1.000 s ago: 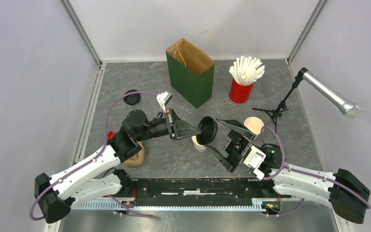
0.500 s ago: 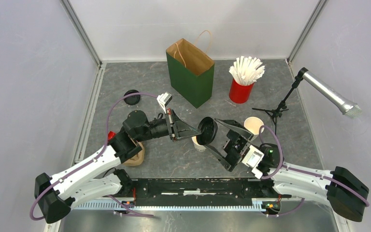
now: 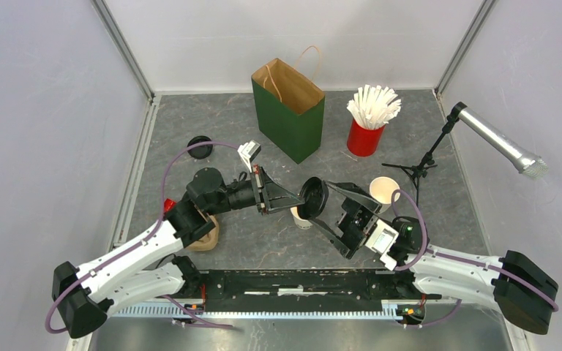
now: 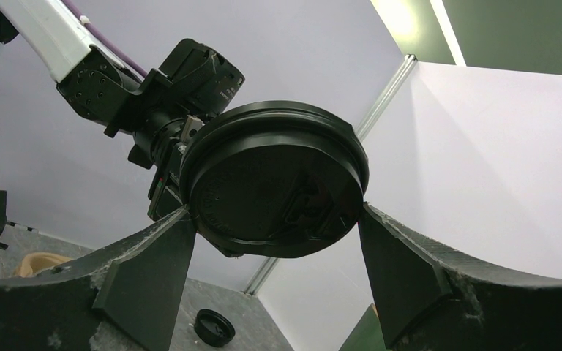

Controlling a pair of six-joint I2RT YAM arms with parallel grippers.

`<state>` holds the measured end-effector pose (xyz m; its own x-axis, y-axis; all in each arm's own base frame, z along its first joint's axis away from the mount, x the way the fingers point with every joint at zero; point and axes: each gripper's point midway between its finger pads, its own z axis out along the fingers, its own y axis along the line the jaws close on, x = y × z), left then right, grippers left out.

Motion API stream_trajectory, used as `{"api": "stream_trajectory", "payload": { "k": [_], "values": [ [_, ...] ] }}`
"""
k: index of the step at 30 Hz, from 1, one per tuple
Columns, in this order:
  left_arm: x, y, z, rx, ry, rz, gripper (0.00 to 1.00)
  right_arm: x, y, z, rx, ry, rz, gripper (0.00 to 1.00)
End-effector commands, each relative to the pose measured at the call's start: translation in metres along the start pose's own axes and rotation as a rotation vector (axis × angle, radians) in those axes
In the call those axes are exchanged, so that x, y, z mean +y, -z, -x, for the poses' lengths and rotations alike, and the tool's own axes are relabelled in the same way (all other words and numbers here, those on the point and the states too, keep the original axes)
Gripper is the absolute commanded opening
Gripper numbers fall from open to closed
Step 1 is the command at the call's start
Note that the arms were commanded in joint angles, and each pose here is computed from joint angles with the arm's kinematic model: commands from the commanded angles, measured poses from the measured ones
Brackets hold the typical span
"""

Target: Pack the takeout coffee

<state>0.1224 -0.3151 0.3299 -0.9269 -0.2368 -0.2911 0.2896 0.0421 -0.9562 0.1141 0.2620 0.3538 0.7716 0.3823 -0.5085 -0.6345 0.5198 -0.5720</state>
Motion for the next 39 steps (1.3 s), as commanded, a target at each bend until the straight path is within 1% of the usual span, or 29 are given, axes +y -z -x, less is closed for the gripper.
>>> {"api": "stream_trajectory", "payload": {
  "k": [1,3,4,7,11,15,17,18,20,23,25,27,29,31,34,35,39],
  "values": [
    [-0.009,0.006,-0.001,0.000,0.000,-0.023,0.02,-0.015,-0.006,0.024,-0.090,0.036,-0.049,0.87],
    [-0.008,0.007,0.000,-0.006,-0.005,-0.014,0.04,-0.015,-0.004,0.023,-0.084,0.027,-0.055,0.87],
    [-0.008,0.007,0.000,-0.011,-0.009,-0.009,0.07,-0.016,-0.004,0.023,-0.083,0.024,-0.060,0.87],
    [-0.003,0.009,0.002,-0.027,-0.018,0.018,0.22,-0.017,-0.002,0.021,-0.073,0.017,-0.070,0.86],
    [0.000,0.011,0.003,-0.039,-0.024,0.034,0.30,-0.017,0.002,0.020,-0.063,0.012,-0.079,0.85],
    [0.008,0.013,0.004,-0.048,-0.043,0.076,0.54,-0.021,0.004,0.013,-0.029,-0.020,-0.110,0.84],
    [0.011,0.015,0.011,-0.082,-0.087,0.115,0.64,-0.021,0.008,0.003,0.028,-0.051,-0.126,0.84],
    [0.020,0.018,0.012,-0.088,-0.108,0.169,0.70,-0.021,0.010,-0.003,0.057,-0.069,-0.135,0.83],
    [0.031,0.026,0.024,-0.136,-0.183,0.262,0.81,-0.018,0.017,-0.020,0.155,-0.109,-0.141,0.83],
    [0.050,0.045,0.044,-0.218,-0.275,0.445,0.91,-0.016,0.025,-0.047,0.335,-0.152,-0.135,0.83],
    [0.062,0.061,0.061,-0.288,-0.341,0.562,0.99,-0.016,0.032,-0.064,0.481,-0.182,-0.133,0.83],
    [0.073,0.078,0.075,-0.350,-0.389,0.664,1.00,-0.020,0.042,-0.081,0.658,-0.209,-0.144,0.83],
    [0.078,0.091,0.086,-0.393,-0.421,0.720,1.00,-0.028,0.052,-0.091,0.804,-0.231,-0.175,0.83],
    [0.079,0.101,0.096,-0.414,-0.457,0.751,1.00,-0.028,0.058,-0.095,0.916,-0.251,-0.161,0.83],
    [0.083,0.122,0.114,-0.450,-0.530,0.846,1.00,-0.028,0.069,-0.099,1.088,-0.296,-0.150,0.83],
    [0.083,0.129,0.118,-0.455,-0.567,0.873,1.00,-0.031,0.069,-0.097,1.125,-0.308,-0.148,0.82],
    [0.083,0.153,0.122,-0.469,-0.658,0.959,1.00,-0.020,0.079,-0.100,1.321,-0.380,-0.092,0.81]
  ]
}}
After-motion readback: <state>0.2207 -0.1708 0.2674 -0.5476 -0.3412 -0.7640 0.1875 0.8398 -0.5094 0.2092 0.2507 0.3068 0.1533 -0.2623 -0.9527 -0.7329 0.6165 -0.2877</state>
